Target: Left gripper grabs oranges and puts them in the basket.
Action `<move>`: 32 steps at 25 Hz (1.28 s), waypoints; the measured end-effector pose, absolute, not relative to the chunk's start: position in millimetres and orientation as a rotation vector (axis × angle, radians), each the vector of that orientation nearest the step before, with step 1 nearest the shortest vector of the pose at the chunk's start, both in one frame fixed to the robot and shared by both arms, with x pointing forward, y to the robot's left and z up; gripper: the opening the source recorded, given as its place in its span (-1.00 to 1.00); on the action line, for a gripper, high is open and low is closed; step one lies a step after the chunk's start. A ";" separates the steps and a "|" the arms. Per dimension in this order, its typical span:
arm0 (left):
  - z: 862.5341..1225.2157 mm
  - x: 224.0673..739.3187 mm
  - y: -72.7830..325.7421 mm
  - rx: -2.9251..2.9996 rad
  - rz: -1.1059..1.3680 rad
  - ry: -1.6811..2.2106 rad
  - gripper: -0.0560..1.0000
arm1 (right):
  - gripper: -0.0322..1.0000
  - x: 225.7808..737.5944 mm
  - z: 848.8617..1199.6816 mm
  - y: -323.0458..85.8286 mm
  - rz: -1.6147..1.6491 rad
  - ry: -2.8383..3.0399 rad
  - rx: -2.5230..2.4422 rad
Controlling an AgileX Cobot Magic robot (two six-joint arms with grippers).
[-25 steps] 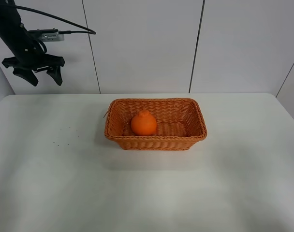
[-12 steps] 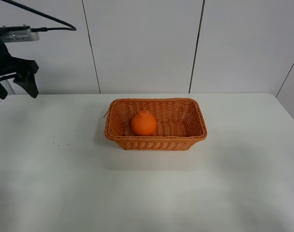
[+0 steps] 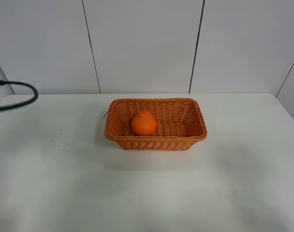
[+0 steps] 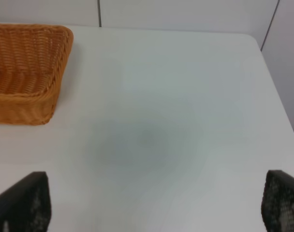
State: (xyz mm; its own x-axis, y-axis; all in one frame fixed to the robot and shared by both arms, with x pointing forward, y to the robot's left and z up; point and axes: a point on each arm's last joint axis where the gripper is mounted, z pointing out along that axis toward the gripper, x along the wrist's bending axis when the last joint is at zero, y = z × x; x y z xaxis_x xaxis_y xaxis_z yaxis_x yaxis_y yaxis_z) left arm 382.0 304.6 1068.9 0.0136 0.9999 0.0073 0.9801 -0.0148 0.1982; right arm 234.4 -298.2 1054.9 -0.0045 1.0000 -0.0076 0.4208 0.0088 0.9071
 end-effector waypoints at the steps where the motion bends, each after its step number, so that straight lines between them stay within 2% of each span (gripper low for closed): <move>1: 1065.3 371.1 304.4 2.128 0.230 2.098 0.69 | 0.41 234.4 1054.9 -298.2 0.967 1.528 1.513; 5: 1054.8 338.5 303.7 2.087 0.306 2.057 0.69 | 0.41 234.4 1054.9 -298.2 0.967 1.528 1.513; 8: 1044.4 304.8 302.9 1.983 0.478 1.955 0.69 | 0.41 234.4 1054.9 -298.2 0.967 1.528 1.513; 15: 1039.4 265.2 302.0 1.817 0.704 1.795 0.69 | 0.41 234.4 1054.9 -298.2 0.967 1.528 1.513; 32: 1041.3 228.6 301.2 1.626 0.889 1.640 0.69 | 0.41 234.4 1054.9 -298.2 0.967 1.528 1.513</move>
State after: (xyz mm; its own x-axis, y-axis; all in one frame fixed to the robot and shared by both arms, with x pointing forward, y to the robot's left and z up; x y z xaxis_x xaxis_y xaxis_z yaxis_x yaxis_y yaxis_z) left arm 228.6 301.2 1041.3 -0.0147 0.9998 0.0116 0.5558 -0.0015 0.8313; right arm 234.4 -298.2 1054.9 -0.0045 1.0000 -0.0076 0.4208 0.0088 0.9071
